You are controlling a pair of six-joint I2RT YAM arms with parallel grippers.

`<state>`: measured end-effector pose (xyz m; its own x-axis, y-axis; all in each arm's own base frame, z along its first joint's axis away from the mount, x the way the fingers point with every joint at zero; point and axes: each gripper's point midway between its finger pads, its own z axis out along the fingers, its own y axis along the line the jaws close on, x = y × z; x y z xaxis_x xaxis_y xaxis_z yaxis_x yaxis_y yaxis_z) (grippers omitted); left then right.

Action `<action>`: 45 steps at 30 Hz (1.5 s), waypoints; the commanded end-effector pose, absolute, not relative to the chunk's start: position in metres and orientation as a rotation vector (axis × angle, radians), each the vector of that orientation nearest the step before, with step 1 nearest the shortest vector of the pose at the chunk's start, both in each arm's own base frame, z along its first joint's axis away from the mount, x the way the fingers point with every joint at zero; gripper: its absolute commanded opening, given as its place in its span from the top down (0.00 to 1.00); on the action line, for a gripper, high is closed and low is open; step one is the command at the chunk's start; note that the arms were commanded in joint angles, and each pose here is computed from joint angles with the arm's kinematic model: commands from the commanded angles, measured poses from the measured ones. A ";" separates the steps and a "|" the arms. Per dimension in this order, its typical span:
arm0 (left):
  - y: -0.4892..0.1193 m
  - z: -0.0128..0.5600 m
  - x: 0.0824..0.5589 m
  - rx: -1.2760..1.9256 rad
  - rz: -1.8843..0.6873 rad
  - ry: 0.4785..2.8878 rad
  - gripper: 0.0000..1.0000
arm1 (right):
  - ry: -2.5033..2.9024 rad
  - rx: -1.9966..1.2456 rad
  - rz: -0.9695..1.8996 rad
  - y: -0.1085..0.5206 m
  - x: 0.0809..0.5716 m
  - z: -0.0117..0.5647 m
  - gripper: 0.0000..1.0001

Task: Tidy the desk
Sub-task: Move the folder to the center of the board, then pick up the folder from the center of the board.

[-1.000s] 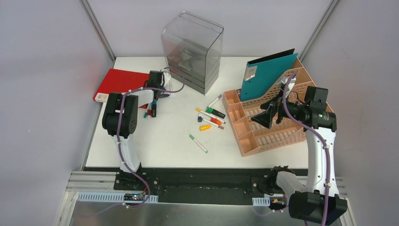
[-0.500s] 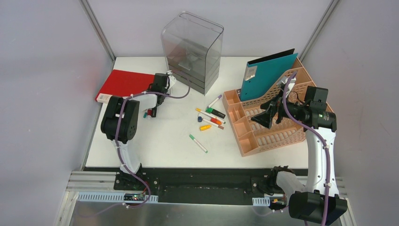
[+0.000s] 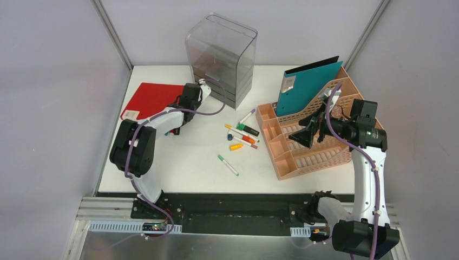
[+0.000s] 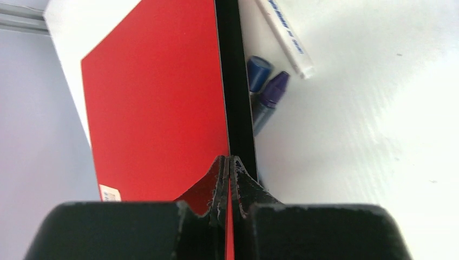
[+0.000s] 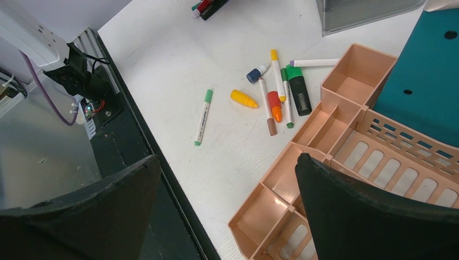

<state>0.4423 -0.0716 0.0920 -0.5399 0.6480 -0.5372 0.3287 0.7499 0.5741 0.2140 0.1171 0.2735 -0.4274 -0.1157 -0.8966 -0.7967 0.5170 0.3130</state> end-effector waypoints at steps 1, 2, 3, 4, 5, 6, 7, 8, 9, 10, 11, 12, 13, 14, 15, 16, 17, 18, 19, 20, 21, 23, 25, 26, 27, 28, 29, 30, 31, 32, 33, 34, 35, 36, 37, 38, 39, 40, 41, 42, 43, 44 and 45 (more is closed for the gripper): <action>-0.098 0.114 0.428 0.634 0.370 2.153 1.00 | 1.798 -0.779 1.025 0.124 0.211 0.282 0.01; -0.102 0.115 0.424 0.625 0.342 2.156 1.00 | 1.793 -0.780 1.043 0.126 0.211 0.282 0.01; -0.107 0.115 0.420 0.620 0.312 2.160 1.00 | 1.791 -0.779 1.061 0.128 0.210 0.282 0.01; -0.111 0.115 0.415 0.615 0.286 2.165 1.00 | 1.787 -0.783 1.069 0.129 0.210 0.281 0.01; -0.115 0.113 0.410 0.612 0.256 2.172 1.00 | 1.789 -0.785 1.076 0.130 0.210 0.281 0.01; -0.117 0.112 0.406 0.606 0.234 2.174 1.00 | 1.791 -0.790 1.077 0.131 0.210 0.280 0.01; -0.119 0.111 0.402 0.597 0.217 2.179 1.00 | 1.794 -0.792 1.077 0.131 0.209 0.279 0.01; -0.120 0.108 0.397 0.595 0.205 2.184 1.00 | 1.796 -0.795 1.076 0.132 0.210 0.279 0.01; -0.122 0.107 0.394 0.589 0.192 2.188 1.00 | 1.796 -0.798 1.076 0.132 0.209 0.279 0.01; -0.123 0.105 0.391 0.585 0.185 2.193 1.00 | 1.795 -0.801 1.076 0.133 0.209 0.279 0.01; -0.124 0.104 0.388 0.586 0.183 2.196 1.00 | 1.795 -0.803 1.076 0.133 0.209 0.278 0.01; -0.126 0.102 0.387 0.585 0.175 2.199 1.00 | 1.797 -0.803 1.077 0.133 0.209 0.278 0.01; -0.128 0.102 0.385 0.583 0.168 2.200 1.00 | 1.798 -0.803 1.078 0.133 0.209 0.278 0.01; -0.130 0.101 0.385 0.579 0.158 2.203 1.00 | 1.799 -0.803 1.076 0.133 0.209 0.278 0.01; -0.133 0.100 0.384 0.573 0.144 2.207 1.00 | 1.799 -0.803 1.074 0.133 0.210 0.277 0.01; -0.134 0.098 0.383 0.565 0.129 2.213 1.00 | 1.800 -0.803 1.073 0.133 0.210 0.277 0.01; -0.136 0.097 0.382 0.555 0.117 2.219 1.00 | 1.800 -0.803 1.071 0.133 0.210 0.277 0.01; -0.137 0.095 0.382 0.545 0.108 2.227 1.00 | 1.801 -0.803 1.068 0.133 0.210 0.277 0.01; -0.138 0.093 0.381 0.538 0.097 2.231 1.00 | 1.802 -0.802 1.068 0.133 0.210 0.277 0.01; -0.139 0.093 0.381 0.531 0.086 2.235 1.00 | 1.803 -0.801 1.072 0.133 0.210 0.276 0.01; -0.140 0.093 0.379 0.517 0.074 2.238 1.00 | 1.804 -0.800 1.073 0.133 0.210 0.276 0.01; -0.140 0.100 0.375 0.471 0.047 2.235 1.00 | 1.805 -0.800 1.074 0.133 0.211 0.275 0.01; -0.140 0.110 0.368 0.395 0.005 2.222 0.92 | 1.807 -0.799 1.074 0.133 0.211 0.275 0.01; -0.139 0.115 0.363 0.361 -0.022 2.213 0.87 | 1.808 -0.799 1.072 0.132 0.211 0.275 0.01; -0.141 0.119 0.357 0.318 -0.072 2.205 0.84 | 1.810 -0.797 1.072 0.132 0.212 0.274 0.01; -0.144 0.123 0.350 0.288 -0.133 2.193 0.79 | 1.812 -0.796 1.071 0.132 0.212 0.274 0.01; -0.146 0.128 0.343 0.252 -0.189 2.172 0.73 | 1.814 -0.796 1.070 0.132 0.212 0.274 0.01; -0.146 0.131 0.336 0.206 -0.241 2.157 0.64 | 1.815 -0.795 1.070 0.132 0.213 0.273 0.01; -0.146 0.138 0.330 0.158 -0.293 2.131 0.47 | 1.817 -0.794 1.071 0.132 0.213 0.273 0.01; -0.147 0.144 0.323 0.125 -0.352 2.101 0.36 | 1.820 -0.793 1.071 0.132 0.213 0.272 0.01; -0.147 0.149 0.316 0.092 -0.408 2.072 0.20 | 1.822 -0.791 1.070 0.131 0.214 0.271 0.01; -0.147 0.157 0.309 0.059 -0.466 2.039 0.05 | 1.824 -0.791 1.069 0.131 0.214 0.271 0.01; -0.147 0.156 0.299 0.028 -0.528 2.018 0.01 | 1.825 -0.790 1.068 0.131 0.214 0.271 0.01; -0.147 0.165 0.294 0.005 -0.584 1.972 0.01 | 1.825 -0.791 1.065 0.131 0.215 0.271 0.01; -0.145 0.169 0.288 -0.038 -0.631 1.943 0.01 | 1.828 -0.790 1.064 0.131 0.215 0.270 0.01; -0.142 0.171 0.283 -0.082 -0.675 1.923 0.01 | 1.829 -0.790 1.062 0.130 0.216 0.270 0.01; -0.141 0.178 0.278 -0.108 -0.722 1.893 0.01 | 1.832 -0.788 1.061 0.130 0.216 0.269 0.01; -0.140 0.178 0.274 -0.137 -0.770 1.886 0.01 | 1.835 -0.787 1.059 0.130 0.217 0.269 0.01; -0.138 0.176 0.271 -0.172 -0.813 1.884 0.01 | 1.839 -0.785 1.059 0.130 0.217 0.268 0.01; -0.135 0.175 0.270 -0.225 -0.853 1.879 0.01 | 1.840 -0.785 1.057 0.130 0.217 0.268 0.01; -0.134 0.172 0.269 -0.257 -0.885 1.876 0.01 | 1.842 -0.785 1.055 0.129 0.218 0.267 0.01; -0.133 0.168 0.268 -0.291 -0.915 1.875 0.01 | 1.844 -0.784 1.055 0.129 0.218 0.267 0.01; -0.131 0.165 0.267 -0.326 -0.940 1.870 0.01 | 1.846 -0.783 1.053 0.129 0.218 0.266 0.01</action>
